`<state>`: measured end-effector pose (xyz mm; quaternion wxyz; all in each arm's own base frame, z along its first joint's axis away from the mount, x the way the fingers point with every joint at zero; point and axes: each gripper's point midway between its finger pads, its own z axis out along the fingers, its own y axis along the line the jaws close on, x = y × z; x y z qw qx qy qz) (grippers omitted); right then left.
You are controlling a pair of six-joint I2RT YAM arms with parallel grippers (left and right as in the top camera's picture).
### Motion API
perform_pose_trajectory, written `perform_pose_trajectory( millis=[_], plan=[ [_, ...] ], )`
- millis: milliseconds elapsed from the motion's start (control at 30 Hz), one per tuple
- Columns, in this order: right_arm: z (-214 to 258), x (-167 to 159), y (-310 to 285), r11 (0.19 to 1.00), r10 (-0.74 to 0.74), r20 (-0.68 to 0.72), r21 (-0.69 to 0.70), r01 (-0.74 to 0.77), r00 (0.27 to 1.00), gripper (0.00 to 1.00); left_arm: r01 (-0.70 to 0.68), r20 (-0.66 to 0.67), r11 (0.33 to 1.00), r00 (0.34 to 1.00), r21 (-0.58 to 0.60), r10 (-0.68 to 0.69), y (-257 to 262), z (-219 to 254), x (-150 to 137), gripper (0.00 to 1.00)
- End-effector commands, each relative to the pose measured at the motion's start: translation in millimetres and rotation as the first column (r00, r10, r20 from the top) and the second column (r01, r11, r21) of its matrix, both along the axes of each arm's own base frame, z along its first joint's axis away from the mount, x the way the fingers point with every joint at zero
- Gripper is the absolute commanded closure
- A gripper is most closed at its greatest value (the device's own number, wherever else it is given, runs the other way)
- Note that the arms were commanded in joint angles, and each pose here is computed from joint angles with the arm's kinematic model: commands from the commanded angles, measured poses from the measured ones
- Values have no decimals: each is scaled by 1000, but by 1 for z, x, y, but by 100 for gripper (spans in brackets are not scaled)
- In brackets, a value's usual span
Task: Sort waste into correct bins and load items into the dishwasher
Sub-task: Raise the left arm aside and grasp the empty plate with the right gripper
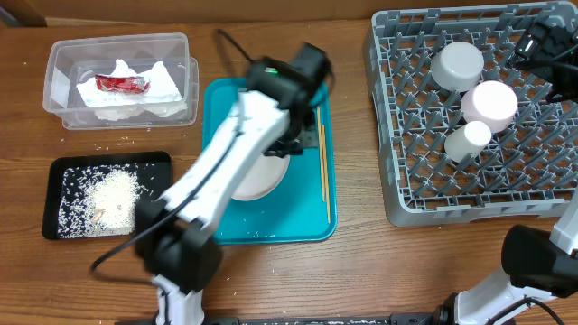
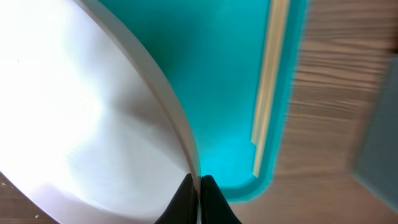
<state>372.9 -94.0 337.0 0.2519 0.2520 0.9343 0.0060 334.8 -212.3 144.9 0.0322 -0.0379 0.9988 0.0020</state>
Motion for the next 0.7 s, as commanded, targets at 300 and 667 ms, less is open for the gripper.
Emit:
perform_pose_trajectory(
  millis=[300,667],
  plan=[
    [3,1,-2,1000,-7,15,-5,7,1000,0,-22,-88,1000,996,0,22,-21,-70,17,77],
    [35,37,80,891,206,269,347,-294,941,0,8,30,998,1000,-64,-6,8,9,58,8]
  ],
)
